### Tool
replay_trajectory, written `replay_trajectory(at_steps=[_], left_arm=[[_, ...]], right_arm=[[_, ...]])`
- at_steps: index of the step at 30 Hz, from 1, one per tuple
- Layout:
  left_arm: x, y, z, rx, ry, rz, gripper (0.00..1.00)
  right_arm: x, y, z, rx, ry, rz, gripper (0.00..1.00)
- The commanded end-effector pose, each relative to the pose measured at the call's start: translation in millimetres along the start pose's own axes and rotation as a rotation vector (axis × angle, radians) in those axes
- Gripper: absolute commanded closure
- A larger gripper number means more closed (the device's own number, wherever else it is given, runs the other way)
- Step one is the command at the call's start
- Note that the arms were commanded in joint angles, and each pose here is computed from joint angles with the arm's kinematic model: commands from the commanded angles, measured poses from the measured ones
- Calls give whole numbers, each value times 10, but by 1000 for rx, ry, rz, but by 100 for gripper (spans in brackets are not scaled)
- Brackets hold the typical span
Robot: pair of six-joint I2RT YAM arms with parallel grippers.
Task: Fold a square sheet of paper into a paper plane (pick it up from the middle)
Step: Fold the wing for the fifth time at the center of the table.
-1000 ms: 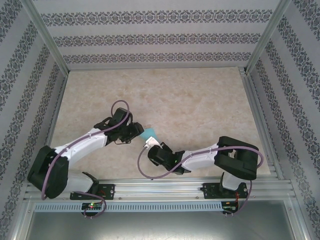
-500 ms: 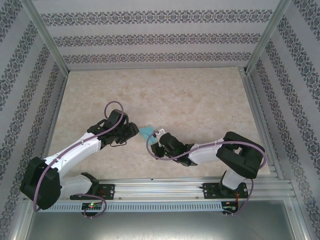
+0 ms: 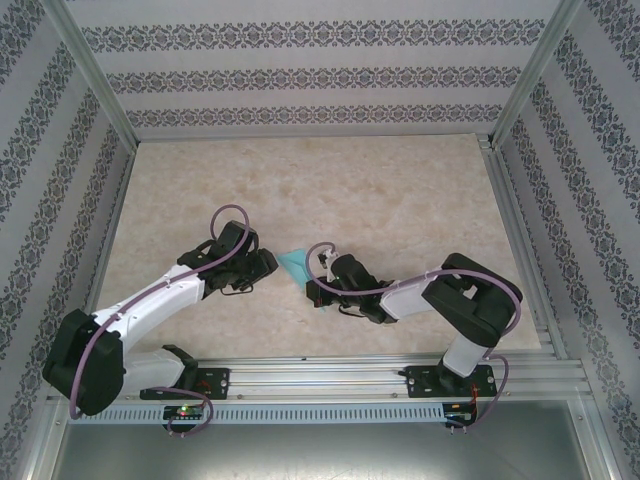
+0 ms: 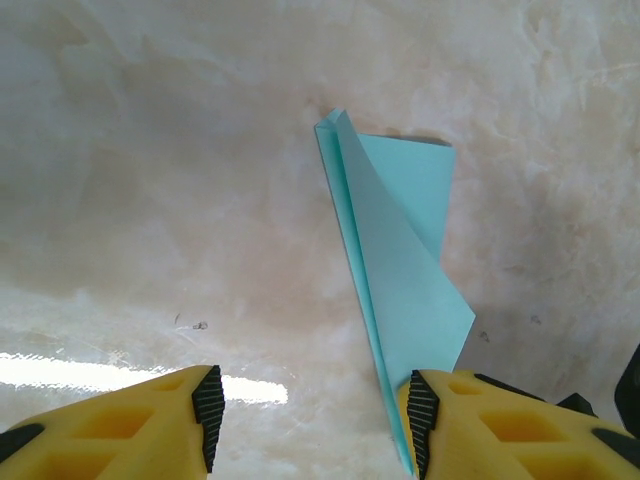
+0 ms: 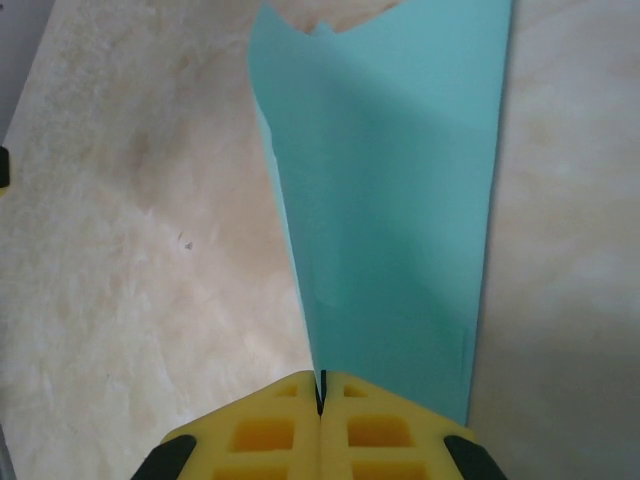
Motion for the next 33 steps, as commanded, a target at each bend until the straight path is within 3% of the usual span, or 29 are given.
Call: replay_trajectory(at_steps=[1,9,14,17,24,33], left_arm=[[50,-35,5,7,12,6,46],[-1,-98,-17,30,-7,-18,47],[-156,-170,18,54,-18,-69,33],[-270,-265,52,93,13,-83,27],[-289,-568,56,200,89,-16,26],[-140,-631,-18,238,147,44,38]], right_arm=[[16,-7,-22,26,-102,55,100],[2,-14,11,69,-232,136,100],[24,-5,24,67,-184,132,99],[69,10,68,36,-113,124,97],[189,6,9,46,167,-31,96],[256,-31,-30,21,396,-162,94]])
Point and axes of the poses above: each hand's point on the last joint's axis, 136 mm out from that joint toward the fingers, its own y axis back along the fingers, its own x axis along the line the jaws close on, z = x × y, the point moved 1 cm from there along y, back along the fingers, and after that the axes turned 4 degrees about -y, right-handed, at the moved point
